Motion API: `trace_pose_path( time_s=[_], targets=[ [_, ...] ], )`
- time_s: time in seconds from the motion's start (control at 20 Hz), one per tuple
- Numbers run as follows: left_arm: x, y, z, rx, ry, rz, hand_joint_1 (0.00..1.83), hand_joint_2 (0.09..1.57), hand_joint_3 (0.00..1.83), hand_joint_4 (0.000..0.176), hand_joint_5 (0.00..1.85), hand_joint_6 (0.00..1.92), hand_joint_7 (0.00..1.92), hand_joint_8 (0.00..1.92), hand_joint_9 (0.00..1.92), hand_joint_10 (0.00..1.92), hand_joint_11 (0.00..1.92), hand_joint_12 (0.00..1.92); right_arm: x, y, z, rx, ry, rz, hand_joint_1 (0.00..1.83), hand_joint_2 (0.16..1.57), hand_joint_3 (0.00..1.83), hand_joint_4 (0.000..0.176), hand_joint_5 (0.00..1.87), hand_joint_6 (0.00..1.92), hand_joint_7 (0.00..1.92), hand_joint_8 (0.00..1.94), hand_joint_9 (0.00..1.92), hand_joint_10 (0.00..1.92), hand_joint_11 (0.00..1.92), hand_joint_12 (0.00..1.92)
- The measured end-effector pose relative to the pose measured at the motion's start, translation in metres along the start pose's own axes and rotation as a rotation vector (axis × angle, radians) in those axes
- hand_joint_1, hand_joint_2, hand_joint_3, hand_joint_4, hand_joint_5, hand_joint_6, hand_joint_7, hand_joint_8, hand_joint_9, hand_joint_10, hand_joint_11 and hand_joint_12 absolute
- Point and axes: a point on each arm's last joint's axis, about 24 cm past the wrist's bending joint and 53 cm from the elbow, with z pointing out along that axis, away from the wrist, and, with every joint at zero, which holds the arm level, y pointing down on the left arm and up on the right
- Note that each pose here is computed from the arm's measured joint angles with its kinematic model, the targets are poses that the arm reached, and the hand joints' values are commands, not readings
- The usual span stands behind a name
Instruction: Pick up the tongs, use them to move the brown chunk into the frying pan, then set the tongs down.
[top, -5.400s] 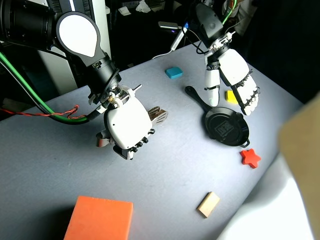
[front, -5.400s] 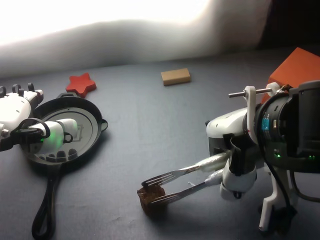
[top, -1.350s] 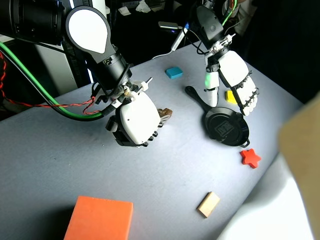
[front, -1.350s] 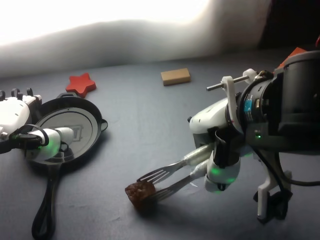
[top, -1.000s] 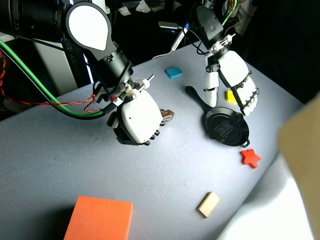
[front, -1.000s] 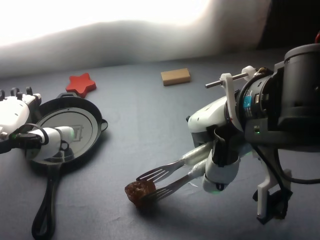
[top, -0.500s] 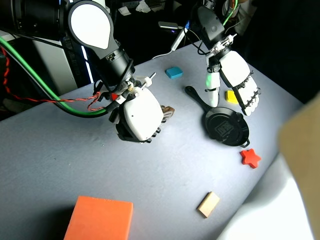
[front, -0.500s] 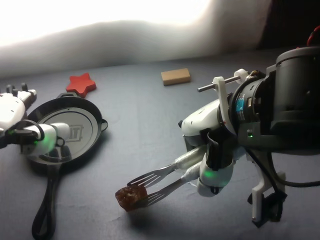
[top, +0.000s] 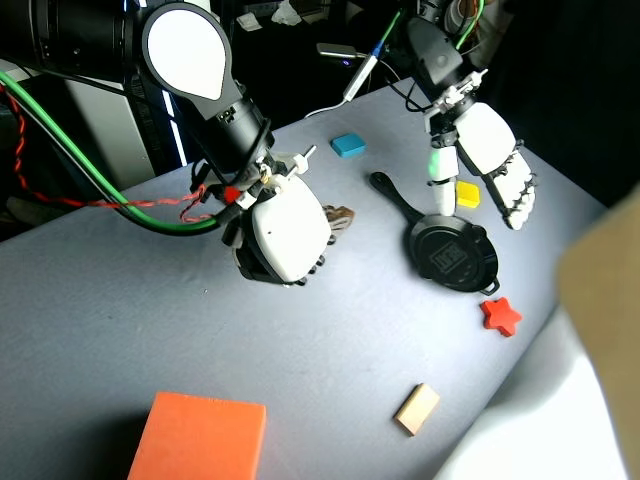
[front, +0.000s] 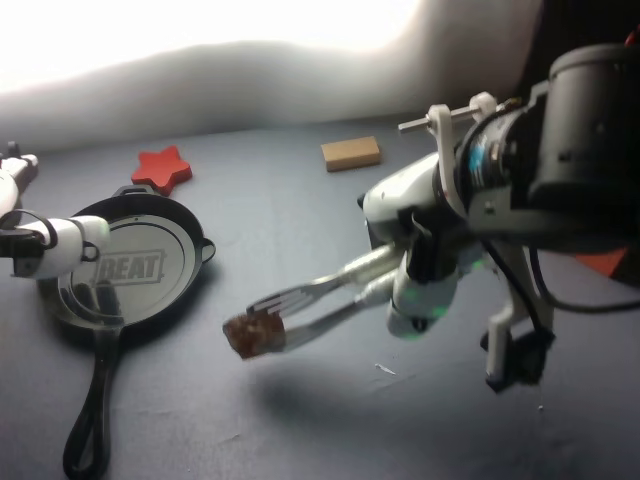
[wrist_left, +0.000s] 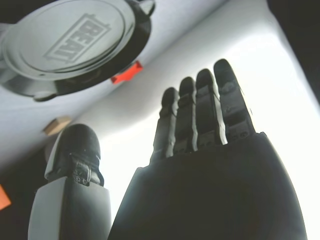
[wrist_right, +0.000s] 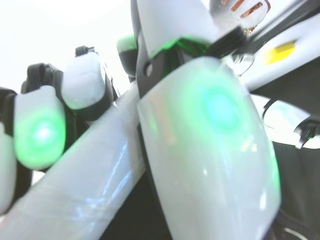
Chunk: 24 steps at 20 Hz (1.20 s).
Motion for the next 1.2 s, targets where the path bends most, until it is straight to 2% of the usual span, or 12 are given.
trace_pose_path(
  time_s=[0.05, 0.1, 0.15, 0.3, 0.45, 0.55, 0.6, 0.85, 0.9, 1.0, 1.2],
  targets=[
    [-0.003, 0.002, 0.002, -0.004, -0.008, 0.001, 0.17, 1.28, 0.0, 0.004, 0.1, 0.01, 0.11, 0.0, 0.09, 0.01, 0.0, 0.27, -0.005, 0.0, 0.003, 0.0, -0.009, 0.005, 1.15, 1.37, 0.0, 0.176, 1.39, 1.92, 1.51, 1.94, 1.56, 1.92, 1.65, 1.92],
    [-0.006, 0.003, 0.004, -0.006, -0.014, 0.002, 0.17, 1.27, 0.0, 0.005, 0.11, 0.01, 0.12, 0.0, 0.09, 0.01, 0.0, 0.31, -0.011, 0.001, 0.005, -0.002, -0.015, 0.011, 1.17, 1.36, 0.0, 0.176, 1.38, 1.92, 1.5, 1.94, 1.56, 1.92, 1.65, 1.92],
    [-0.011, 0.006, 0.008, -0.011, -0.024, 0.004, 0.15, 1.28, 0.0, 0.001, 0.1, 0.0, 0.11, 0.0, 0.08, 0.0, 0.0, 0.27, -0.021, 0.005, 0.01, -0.007, -0.031, 0.009, 1.21, 1.35, 0.0, 0.176, 1.37, 1.92, 1.5, 1.94, 1.57, 1.92, 1.67, 1.92],
    [-0.021, 0.011, 0.015, -0.019, -0.048, 0.01, 0.16, 1.27, 0.0, 0.008, 0.1, 0.0, 0.12, 0.0, 0.09, 0.01, 0.0, 0.33, -0.041, 0.012, 0.019, -0.026, -0.063, 0.016, 1.2, 1.35, 0.0, 0.176, 1.37, 1.92, 1.5, 1.94, 1.56, 1.92, 1.66, 1.92],
    [-0.032, 0.014, 0.021, -0.022, -0.076, 0.018, 0.18, 1.27, 0.0, 0.008, 0.11, 0.0, 0.11, 0.0, 0.09, 0.0, 0.0, 0.34, -0.053, 0.021, 0.026, -0.042, -0.085, 0.021, 1.18, 1.36, 0.0, 0.176, 1.37, 1.92, 1.49, 1.94, 1.55, 1.92, 1.65, 1.92],
    [-0.038, 0.013, 0.023, -0.018, -0.089, 0.021, 0.22, 1.27, 0.0, 0.006, 0.12, 0.01, 0.12, 0.0, 0.09, 0.0, 0.0, 0.31, -0.057, 0.027, 0.032, -0.048, -0.096, 0.013, 1.18, 1.36, 0.0, 0.176, 1.37, 1.92, 1.5, 1.94, 1.56, 1.92, 1.65, 1.92],
    [-0.039, 0.013, 0.023, -0.017, -0.091, 0.023, 0.24, 1.26, 0.0, 0.0, 0.14, 0.01, 0.14, 0.01, 0.1, 0.01, 0.0, 0.35, -0.06, 0.034, 0.036, -0.06, -0.1, 0.015, 1.18, 1.36, 0.0, 0.176, 1.37, 1.92, 1.5, 1.94, 1.56, 1.92, 1.65, 1.92],
    [-0.045, 0.016, 0.027, -0.022, -0.1, 0.03, 0.23, 1.26, 0.0, 0.004, 0.11, 0.0, 0.13, 0.0, 0.11, 0.0, 0.0, 0.34, -0.075, 0.055, 0.054, -0.092, -0.129, 0.013, 1.13, 1.38, 0.0, 0.176, 1.35, 1.92, 1.48, 1.94, 1.53, 1.92, 1.64, 1.92],
    [-0.047, 0.016, 0.028, -0.019, -0.104, 0.035, 0.23, 1.27, 0.0, 0.004, 0.1, 0.0, 0.12, 0.0, 0.09, 0.0, 0.0, 0.31, -0.077, 0.059, 0.056, -0.097, -0.133, 0.004, 1.17, 1.36, 0.0, 0.176, 1.33, 1.92, 1.46, 1.94, 1.52, 1.92, 1.62, 1.92],
    [-0.048, 0.018, 0.029, -0.025, -0.106, 0.033, 0.19, 1.27, 0.0, 0.0, 0.11, 0.0, 0.13, 0.0, 0.1, 0.0, 0.0, 0.29, -0.078, 0.065, 0.061, -0.098, -0.137, 0.002, 1.14, 1.38, 0.0, 0.176, 1.33, 1.92, 1.46, 1.94, 1.52, 1.92, 1.63, 1.92],
    [-0.046, 0.021, 0.029, -0.026, -0.1, 0.046, 0.18, 1.27, 0.0, 0.008, 0.11, 0.0, 0.13, 0.0, 0.09, 0.0, 0.0, 0.31, -0.075, 0.08, 0.071, -0.102, -0.135, -0.01, 1.13, 1.36, 0.0, 0.176, 1.29, 1.92, 1.42, 1.94, 1.48, 1.92, 1.58, 1.92]
  ],
)
